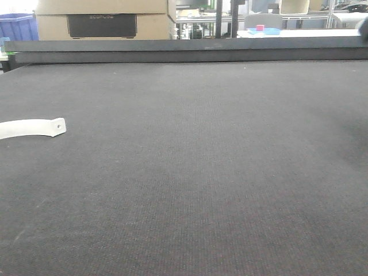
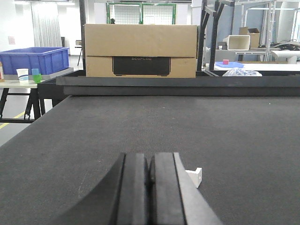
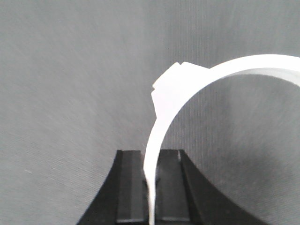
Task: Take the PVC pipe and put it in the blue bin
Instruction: 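Lift the white PVC piece off the table with the right gripper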
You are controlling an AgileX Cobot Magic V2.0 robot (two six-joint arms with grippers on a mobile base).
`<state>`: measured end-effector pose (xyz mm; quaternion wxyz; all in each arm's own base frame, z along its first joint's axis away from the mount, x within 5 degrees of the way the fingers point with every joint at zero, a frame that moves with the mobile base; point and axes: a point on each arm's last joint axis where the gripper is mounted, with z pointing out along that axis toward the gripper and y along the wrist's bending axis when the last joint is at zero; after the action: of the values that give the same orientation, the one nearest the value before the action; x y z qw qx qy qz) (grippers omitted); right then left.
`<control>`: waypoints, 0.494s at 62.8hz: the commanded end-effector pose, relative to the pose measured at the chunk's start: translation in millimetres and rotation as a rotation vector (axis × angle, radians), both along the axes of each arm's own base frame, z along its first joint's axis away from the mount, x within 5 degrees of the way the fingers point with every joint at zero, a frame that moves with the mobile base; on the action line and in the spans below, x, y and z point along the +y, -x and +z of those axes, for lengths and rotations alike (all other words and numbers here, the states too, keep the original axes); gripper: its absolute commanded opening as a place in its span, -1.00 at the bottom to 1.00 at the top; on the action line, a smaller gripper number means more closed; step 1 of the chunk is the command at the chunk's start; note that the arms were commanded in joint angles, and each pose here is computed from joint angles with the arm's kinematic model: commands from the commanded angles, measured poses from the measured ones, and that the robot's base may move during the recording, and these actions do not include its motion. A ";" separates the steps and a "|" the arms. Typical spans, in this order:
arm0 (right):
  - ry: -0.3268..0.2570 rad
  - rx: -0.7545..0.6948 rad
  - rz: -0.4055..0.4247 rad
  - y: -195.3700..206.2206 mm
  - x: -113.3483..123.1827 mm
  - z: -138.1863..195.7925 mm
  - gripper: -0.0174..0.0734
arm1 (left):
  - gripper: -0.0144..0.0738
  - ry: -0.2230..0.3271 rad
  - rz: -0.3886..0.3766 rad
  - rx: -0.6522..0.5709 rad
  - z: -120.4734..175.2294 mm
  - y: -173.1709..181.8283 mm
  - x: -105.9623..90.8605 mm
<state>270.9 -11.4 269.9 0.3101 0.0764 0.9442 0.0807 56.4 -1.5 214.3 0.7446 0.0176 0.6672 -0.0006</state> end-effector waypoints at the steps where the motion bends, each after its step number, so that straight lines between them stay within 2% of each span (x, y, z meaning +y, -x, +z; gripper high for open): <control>1: 0.007 -0.086 0.002 10.8 1.4 22.8 -0.99 | -0.92 0.004 0.004 -0.029 3.5 0.8 0.3; 20: 0.005 -0.281 0.008 56.8 7.5 74.8 -0.99 | -0.92 0.006 0.004 -0.040 4.5 1.0 0.3; 31: 0.020 -0.400 0.025 93.9 11.9 101.8 -0.99 | -0.92 0.160 -0.007 -0.036 4.4 0.9 1.1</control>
<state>193.5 -1.6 357.4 0.4610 0.0540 0.8812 0.0899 56.3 -1.2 215.4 0.7482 -0.0092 0.6628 -0.0283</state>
